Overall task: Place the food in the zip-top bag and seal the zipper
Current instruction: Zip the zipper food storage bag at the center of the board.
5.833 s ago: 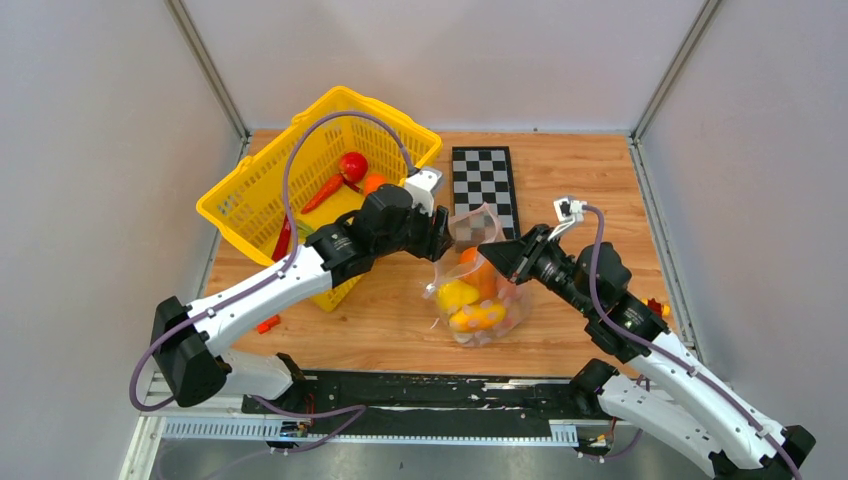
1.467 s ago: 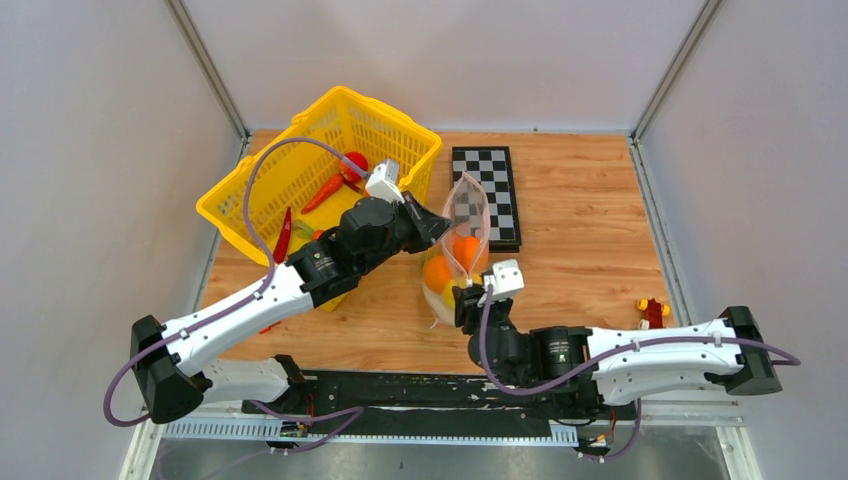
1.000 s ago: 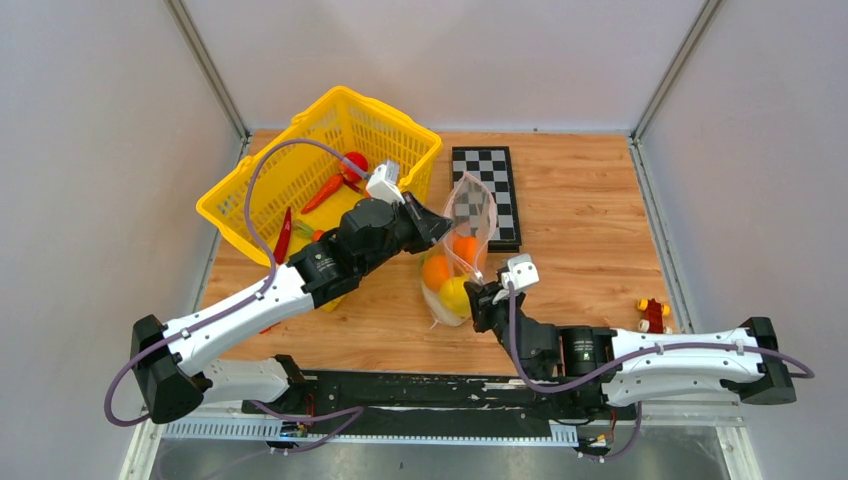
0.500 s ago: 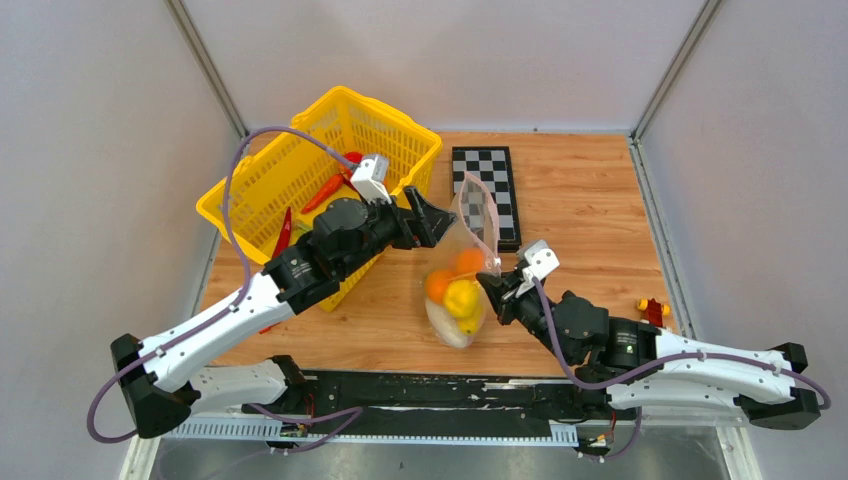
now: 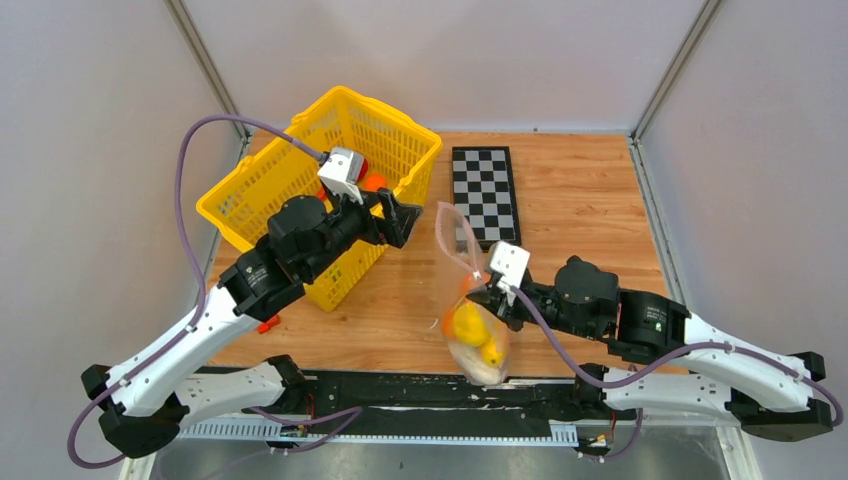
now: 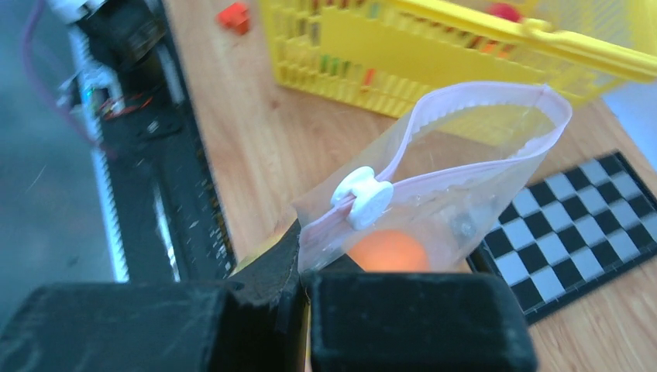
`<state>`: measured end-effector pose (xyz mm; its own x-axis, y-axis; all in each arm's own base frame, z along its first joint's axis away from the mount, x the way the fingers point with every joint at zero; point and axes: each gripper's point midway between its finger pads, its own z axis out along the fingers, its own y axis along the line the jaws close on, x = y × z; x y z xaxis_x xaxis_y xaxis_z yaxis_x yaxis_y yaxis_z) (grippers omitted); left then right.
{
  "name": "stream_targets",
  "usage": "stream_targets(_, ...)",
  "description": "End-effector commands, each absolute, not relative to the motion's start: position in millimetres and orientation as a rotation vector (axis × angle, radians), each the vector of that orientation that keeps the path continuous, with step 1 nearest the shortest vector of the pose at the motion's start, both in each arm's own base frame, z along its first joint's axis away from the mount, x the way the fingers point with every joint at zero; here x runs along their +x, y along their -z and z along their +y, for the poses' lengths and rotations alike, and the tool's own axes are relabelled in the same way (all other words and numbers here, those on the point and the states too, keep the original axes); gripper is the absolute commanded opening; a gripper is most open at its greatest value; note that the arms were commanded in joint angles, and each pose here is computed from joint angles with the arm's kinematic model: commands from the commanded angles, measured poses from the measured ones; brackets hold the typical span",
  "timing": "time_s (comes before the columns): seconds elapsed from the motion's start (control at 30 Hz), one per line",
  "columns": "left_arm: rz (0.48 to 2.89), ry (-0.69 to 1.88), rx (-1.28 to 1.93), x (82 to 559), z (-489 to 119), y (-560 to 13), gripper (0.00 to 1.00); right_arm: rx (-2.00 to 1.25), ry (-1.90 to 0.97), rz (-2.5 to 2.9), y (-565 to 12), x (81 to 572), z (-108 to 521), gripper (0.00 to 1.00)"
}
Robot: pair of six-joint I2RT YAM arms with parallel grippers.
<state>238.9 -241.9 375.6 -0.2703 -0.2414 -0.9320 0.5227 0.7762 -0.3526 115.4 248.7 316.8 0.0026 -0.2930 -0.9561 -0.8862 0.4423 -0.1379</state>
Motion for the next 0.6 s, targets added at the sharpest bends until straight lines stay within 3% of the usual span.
stream_targets(0.0, 1.662, 0.611, 0.305, 240.0, -221.6, -388.9, 1.0, -1.369, -0.844, 1.364, -339.6, 67.4, 262.6, 0.0)
stream_targets(0.2, 1.614, 0.507, 0.273, 238.8, -185.8, -404.0, 1.0, -1.521, -0.827, 1.306, -334.2, 54.8, 253.7, 0.0)
stream_targets(0.37, 1.56, 0.555, 0.373, 232.9, -194.9, -411.7, 1.0, -1.4, -0.652, 1.409, -316.9, 94.3, 248.2, 0.0)
stream_targets(0.57, 1.511, 0.752, 0.712, 218.4, -256.6, -390.9, 1.0, -1.257, -0.419, 1.574, -267.5, 161.5, 248.1, 0.0)
